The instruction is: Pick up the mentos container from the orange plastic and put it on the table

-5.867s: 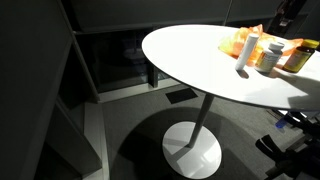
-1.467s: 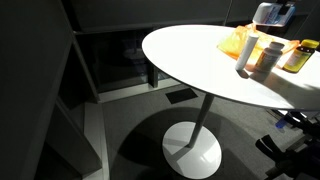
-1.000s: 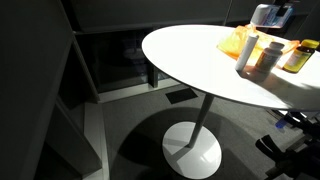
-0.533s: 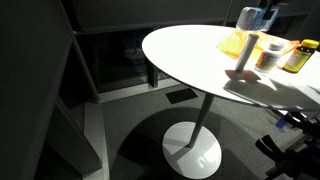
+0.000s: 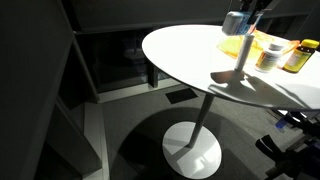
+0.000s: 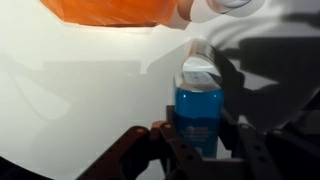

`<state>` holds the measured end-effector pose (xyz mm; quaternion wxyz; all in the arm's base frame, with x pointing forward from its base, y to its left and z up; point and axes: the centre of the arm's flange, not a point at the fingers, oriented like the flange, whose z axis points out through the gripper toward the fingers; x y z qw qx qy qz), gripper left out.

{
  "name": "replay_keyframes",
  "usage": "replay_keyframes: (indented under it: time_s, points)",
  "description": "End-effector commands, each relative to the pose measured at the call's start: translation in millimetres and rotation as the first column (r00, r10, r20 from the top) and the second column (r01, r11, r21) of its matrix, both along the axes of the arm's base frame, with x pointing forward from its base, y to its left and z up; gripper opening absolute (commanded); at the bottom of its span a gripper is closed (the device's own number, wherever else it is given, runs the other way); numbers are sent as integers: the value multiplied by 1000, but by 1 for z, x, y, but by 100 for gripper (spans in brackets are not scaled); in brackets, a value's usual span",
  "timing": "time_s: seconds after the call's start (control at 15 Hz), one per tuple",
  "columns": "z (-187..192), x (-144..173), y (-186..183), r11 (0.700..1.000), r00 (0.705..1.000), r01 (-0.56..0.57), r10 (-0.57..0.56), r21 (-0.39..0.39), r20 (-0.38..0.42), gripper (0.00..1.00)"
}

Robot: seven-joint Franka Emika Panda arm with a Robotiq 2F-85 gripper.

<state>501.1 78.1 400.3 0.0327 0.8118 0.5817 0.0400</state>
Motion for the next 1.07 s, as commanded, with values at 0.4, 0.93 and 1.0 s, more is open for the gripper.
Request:
replay_keyframes:
  time_s: [0.4, 0.93, 1.0]
  points:
    - [-4, 11, 22, 994, 994, -111, 111, 15, 15, 18]
    - [-27, 12, 13, 992, 993, -107, 109, 65, -36, 18]
    - [-30, 13, 11, 991, 993, -107, 111, 78, -40, 18]
